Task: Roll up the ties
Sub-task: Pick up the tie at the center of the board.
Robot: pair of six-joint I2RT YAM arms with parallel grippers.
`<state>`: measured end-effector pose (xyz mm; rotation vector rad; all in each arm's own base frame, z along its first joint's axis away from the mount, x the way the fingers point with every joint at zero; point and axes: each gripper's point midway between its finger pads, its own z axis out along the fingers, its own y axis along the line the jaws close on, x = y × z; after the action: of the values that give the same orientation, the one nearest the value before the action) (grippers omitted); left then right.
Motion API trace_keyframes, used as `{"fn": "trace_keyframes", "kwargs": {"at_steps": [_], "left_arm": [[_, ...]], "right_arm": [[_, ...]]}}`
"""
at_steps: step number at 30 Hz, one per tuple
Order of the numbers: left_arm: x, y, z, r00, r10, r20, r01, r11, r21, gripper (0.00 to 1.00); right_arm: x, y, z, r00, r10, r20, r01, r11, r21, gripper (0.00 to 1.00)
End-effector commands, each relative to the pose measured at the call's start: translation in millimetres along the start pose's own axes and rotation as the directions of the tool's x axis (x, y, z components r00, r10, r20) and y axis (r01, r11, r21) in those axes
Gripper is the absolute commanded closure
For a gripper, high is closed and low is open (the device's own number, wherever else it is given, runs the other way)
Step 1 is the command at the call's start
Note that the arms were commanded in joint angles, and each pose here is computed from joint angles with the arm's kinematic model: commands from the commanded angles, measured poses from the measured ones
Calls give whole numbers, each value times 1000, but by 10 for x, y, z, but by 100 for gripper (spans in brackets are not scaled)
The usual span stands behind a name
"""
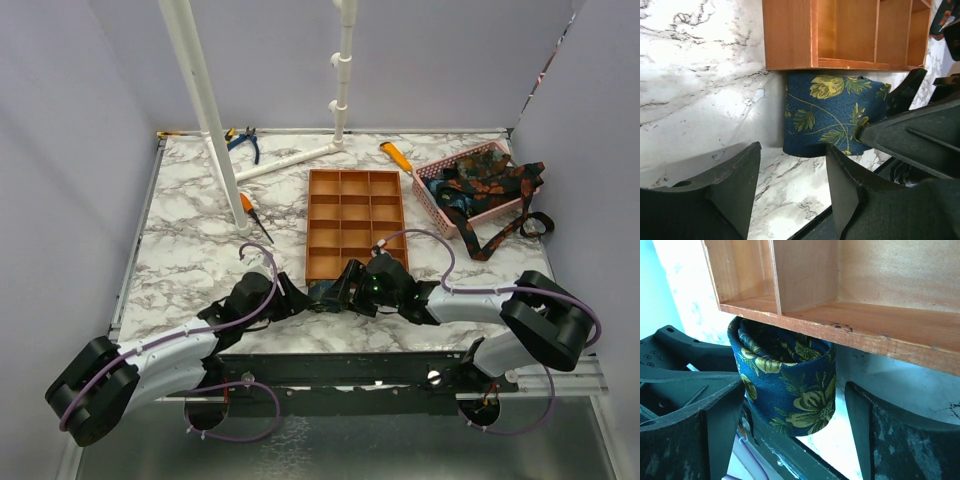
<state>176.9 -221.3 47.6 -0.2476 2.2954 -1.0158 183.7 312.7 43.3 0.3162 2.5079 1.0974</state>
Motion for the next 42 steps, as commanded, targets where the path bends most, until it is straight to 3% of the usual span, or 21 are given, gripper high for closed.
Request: {"fn": "trace_keyframes", "kwargs": {"at_steps": [1, 6, 11, 20, 27, 35, 42], "left_arm": [[-105, -36, 49, 1000, 10, 27, -9, 1000, -16, 44], [-111, -43, 58, 1000, 17, 26, -17, 1000, -17, 45], [-98, -26, 61, 1000, 17, 25, -17, 1000, -18, 45], [-21, 35, 71, 1000, 5, 3, -5, 1000, -20, 46], [24, 50, 77, 1000, -6, -9, 6, 1000, -12, 46], [47, 57, 73, 1000, -10, -17, 10, 1000, -8, 47], [81, 70, 62, 1000, -16, -27, 16, 1000, -4, 47]], "right_arm": [[-88, -286, 9, 997, -22, 74, 13, 991, 131, 13], [-207, -327, -21, 988, -102, 115, 81, 981, 176, 9], [-180, -214, 56, 988, -127, 88, 115, 985, 129, 8], [24, -66, 168, 997, -82, 4, 82, 997, 6, 21], [87, -10, 216, 996, -86, -25, 86, 996, -31, 24], [81, -10, 234, 996, -84, -19, 83, 996, -36, 37], [88, 27, 235, 995, -95, -19, 94, 994, -60, 55]]}}
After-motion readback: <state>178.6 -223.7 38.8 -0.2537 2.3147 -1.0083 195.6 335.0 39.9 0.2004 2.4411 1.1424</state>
